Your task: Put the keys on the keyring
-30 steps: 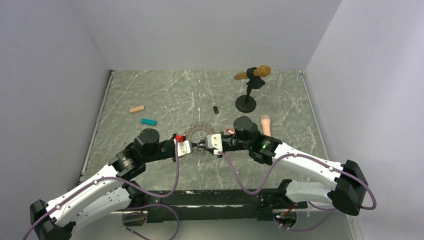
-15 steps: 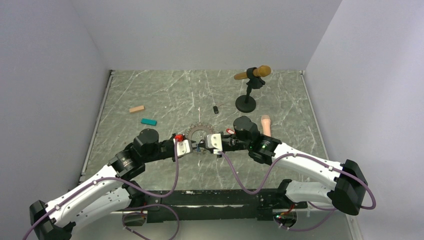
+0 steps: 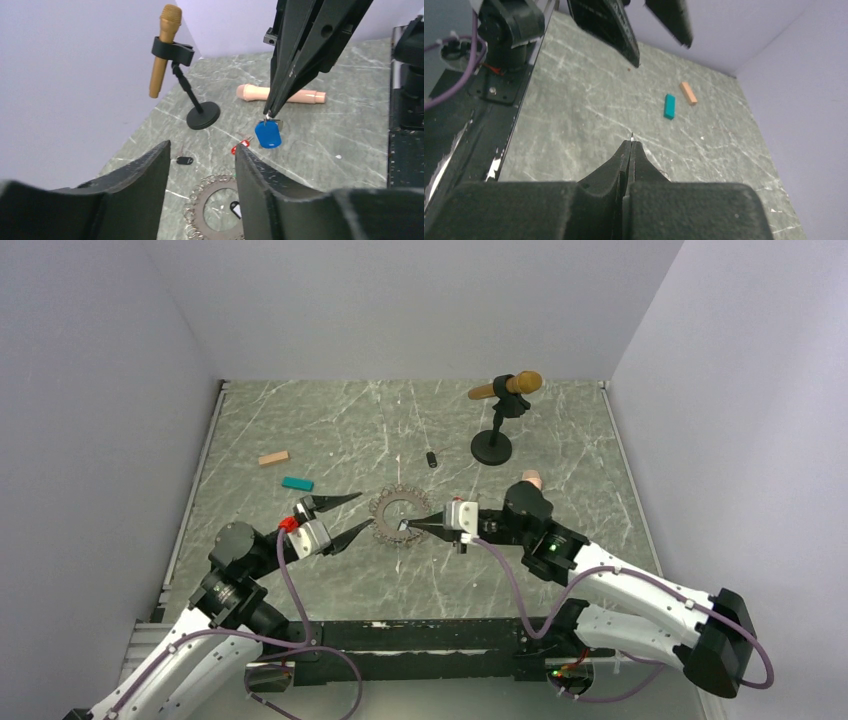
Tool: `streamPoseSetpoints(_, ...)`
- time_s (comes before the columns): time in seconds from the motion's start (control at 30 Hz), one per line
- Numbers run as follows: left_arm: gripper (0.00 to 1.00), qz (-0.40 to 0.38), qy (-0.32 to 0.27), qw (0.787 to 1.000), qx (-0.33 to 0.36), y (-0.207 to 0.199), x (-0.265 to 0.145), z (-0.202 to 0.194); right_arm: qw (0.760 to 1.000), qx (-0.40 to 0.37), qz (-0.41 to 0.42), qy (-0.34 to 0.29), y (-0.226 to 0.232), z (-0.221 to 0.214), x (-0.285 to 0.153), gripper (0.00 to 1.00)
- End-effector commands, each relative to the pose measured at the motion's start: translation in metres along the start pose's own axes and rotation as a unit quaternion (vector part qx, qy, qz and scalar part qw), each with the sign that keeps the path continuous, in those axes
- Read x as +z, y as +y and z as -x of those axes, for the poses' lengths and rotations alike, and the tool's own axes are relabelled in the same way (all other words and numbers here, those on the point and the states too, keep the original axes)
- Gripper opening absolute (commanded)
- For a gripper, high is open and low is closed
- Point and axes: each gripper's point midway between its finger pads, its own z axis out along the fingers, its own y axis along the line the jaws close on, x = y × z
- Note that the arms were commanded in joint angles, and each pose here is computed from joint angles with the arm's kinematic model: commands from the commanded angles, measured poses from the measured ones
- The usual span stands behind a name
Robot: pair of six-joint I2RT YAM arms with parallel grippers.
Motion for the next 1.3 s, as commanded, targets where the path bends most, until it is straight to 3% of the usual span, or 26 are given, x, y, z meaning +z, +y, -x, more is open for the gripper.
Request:
streamPoseSetpoints(0.0,0.46,-0.059,-0.052,0.997,-0.026,-0.014,0.009,0.021,0.996,0.006,-0.050,-0.080,-0.012,0.033,-0.007,0.00)
streamPoseSetpoints(0.43,0.38,-0.186,-0.059,0.974,-0.115,-0.040,0.023,0.019,0.993,0.025,-0.056,-0.098,-0.006,0.026,-0.007,0.00)
streamPoseSetpoints(0.8,0.31,-0.198,-0.071,0.969,-0.126,-0.043,0.029,0.019,0.993,0.036,-0.049,-0.098,-0.007,0.025,-0.001,0.00)
streamPoseSetpoints(1.27,0.27,-0.179,-0.028,0.978,-0.102,-0.045,0.039,0.000,0.994,0.036,-0.040,-0.097,-0.007,0.026,0.003,0.00)
